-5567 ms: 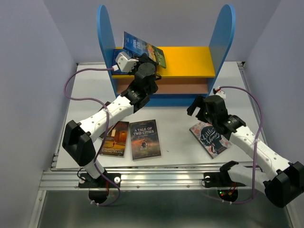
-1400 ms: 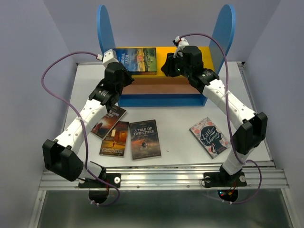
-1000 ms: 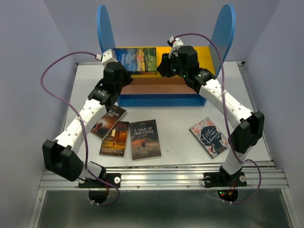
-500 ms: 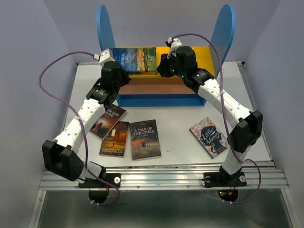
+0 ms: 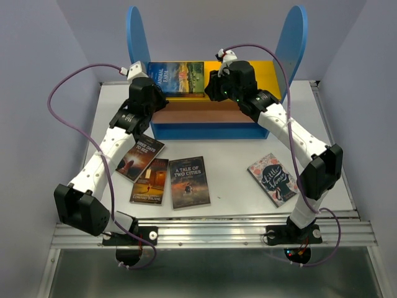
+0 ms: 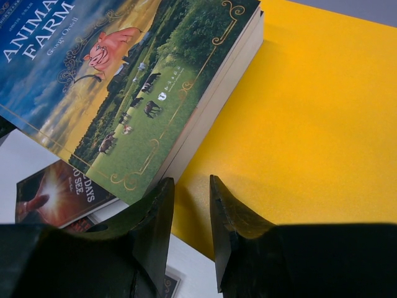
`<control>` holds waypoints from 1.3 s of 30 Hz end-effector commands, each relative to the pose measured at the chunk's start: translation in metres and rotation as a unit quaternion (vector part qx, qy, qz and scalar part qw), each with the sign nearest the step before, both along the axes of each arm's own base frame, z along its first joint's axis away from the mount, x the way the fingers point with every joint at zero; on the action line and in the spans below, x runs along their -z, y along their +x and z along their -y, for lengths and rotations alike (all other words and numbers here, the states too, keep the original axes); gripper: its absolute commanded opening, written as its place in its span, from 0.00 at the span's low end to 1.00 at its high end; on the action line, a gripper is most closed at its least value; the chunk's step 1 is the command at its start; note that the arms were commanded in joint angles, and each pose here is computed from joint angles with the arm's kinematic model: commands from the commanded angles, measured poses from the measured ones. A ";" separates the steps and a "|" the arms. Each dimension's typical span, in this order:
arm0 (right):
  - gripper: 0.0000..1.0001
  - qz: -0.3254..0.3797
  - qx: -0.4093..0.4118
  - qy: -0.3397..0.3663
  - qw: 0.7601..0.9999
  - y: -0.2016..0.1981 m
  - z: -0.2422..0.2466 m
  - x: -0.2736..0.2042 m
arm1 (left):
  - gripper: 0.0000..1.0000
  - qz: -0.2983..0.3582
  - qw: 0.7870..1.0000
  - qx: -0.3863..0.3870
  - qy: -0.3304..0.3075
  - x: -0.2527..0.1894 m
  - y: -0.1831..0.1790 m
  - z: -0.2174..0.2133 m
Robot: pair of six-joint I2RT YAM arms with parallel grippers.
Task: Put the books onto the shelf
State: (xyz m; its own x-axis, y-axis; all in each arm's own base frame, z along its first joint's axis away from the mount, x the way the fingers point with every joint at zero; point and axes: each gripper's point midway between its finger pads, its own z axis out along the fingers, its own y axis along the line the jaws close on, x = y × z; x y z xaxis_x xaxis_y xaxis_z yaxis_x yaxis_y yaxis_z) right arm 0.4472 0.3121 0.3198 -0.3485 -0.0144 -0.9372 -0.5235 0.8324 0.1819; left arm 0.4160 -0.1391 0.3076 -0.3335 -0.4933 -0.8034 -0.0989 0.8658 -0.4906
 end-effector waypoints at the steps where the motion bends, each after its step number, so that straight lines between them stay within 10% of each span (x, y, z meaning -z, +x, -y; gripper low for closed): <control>1: 0.36 0.032 -0.007 0.016 0.999 -0.010 -0.004 -0.030 | 0.00 0.053 0.998 0.021 -0.001 -0.043 -0.003 0.000; 11: 0.42 0.039 0.069 0.019 0.997 -0.005 0.022 -0.039 | 0.03 0.044 0.995 0.081 -0.026 -0.034 -0.038 0.013; 15: 0.72 0.048 0.123 0.023 0.991 -0.009 0.046 -0.049 | 0.63 0.048 0.990 0.131 -0.037 -0.033 -0.067 0.021; 19: 1.00 0.054 0.160 0.044 0.985 -0.041 0.080 -0.060 | 0.99 0.037 0.988 0.142 -0.041 -0.011 -0.101 0.013; 39: 1.00 -0.292 0.003 0.093 0.952 -0.206 0.062 0.184 | 0.99 -0.227 0.947 0.194 -0.114 0.226 -0.198 0.030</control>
